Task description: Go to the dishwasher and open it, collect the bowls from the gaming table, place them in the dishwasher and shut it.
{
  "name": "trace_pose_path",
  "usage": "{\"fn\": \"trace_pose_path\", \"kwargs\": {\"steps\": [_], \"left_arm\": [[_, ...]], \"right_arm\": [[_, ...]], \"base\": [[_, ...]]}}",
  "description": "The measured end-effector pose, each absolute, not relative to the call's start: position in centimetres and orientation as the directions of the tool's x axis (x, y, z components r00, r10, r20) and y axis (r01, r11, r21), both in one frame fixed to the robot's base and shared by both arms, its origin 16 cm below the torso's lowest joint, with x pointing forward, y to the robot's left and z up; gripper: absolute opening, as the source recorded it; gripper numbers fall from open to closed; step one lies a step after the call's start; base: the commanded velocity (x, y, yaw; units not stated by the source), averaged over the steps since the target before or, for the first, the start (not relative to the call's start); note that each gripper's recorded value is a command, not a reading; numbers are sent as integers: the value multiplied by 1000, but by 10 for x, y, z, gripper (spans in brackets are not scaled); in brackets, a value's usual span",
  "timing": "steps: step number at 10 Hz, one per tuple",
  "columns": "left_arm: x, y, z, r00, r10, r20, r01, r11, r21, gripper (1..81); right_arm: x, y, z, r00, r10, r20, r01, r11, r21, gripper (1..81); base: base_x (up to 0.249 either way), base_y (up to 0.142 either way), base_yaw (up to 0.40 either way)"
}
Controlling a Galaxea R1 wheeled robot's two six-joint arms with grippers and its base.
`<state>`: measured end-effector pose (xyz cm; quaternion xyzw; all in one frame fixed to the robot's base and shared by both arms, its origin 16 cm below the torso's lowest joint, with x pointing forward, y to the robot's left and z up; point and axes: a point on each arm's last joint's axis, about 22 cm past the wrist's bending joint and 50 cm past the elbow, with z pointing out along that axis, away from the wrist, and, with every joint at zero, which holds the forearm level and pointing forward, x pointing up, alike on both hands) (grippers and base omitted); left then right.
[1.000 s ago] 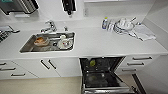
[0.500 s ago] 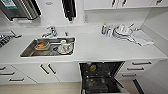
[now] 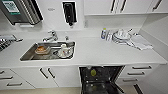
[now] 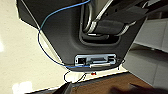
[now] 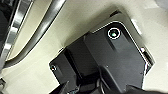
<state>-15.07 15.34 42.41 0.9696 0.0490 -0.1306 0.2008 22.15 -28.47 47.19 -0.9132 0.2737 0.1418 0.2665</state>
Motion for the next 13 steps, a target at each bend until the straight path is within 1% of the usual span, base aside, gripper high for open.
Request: {"fn": "trace_pose_path", "kwargs": {"steps": [2,4,6,8,9,10,12,13], "left_arm": [[-130,154,411,968,42,-247,136,-915,379,811],[-113,154,398,974,41,-225,126,-916,380,811],[-98,156,385,978,41,-205,118,-917,380,811],[-93,161,379,979,40,-199,114,-920,375,811],[-93,161,379,979,40,-200,114,-920,374,811],[-94,161,379,979,39,-202,114,-920,374,811],[-94,163,379,979,39,-201,113,-921,372,811],[-95,164,379,978,39,-203,113,-922,371,811]], "right_arm": [[234,-281,456,792,-463,-399,-604,-693,-394,811],[254,-296,442,741,-539,-400,-667,-654,-356,811],[277,-303,428,661,-626,-414,-750,-578,-323,811],[303,-291,426,578,-682,-448,-816,-481,-320,811],[321,-286,430,560,-692,-456,-828,-450,-334,811],[344,-282,438,565,-687,-457,-824,-438,-360,811],[363,-266,453,575,-651,-496,-817,-422,-394,811],[378,-255,465,596,-620,-511,-802,-422,-423,811]], "base": [[0,0,0],[0,0,0],[0,0,0],[0,0,0],[0,0,0],[0,0,0],[0,0,0],[0,0,0]]}}
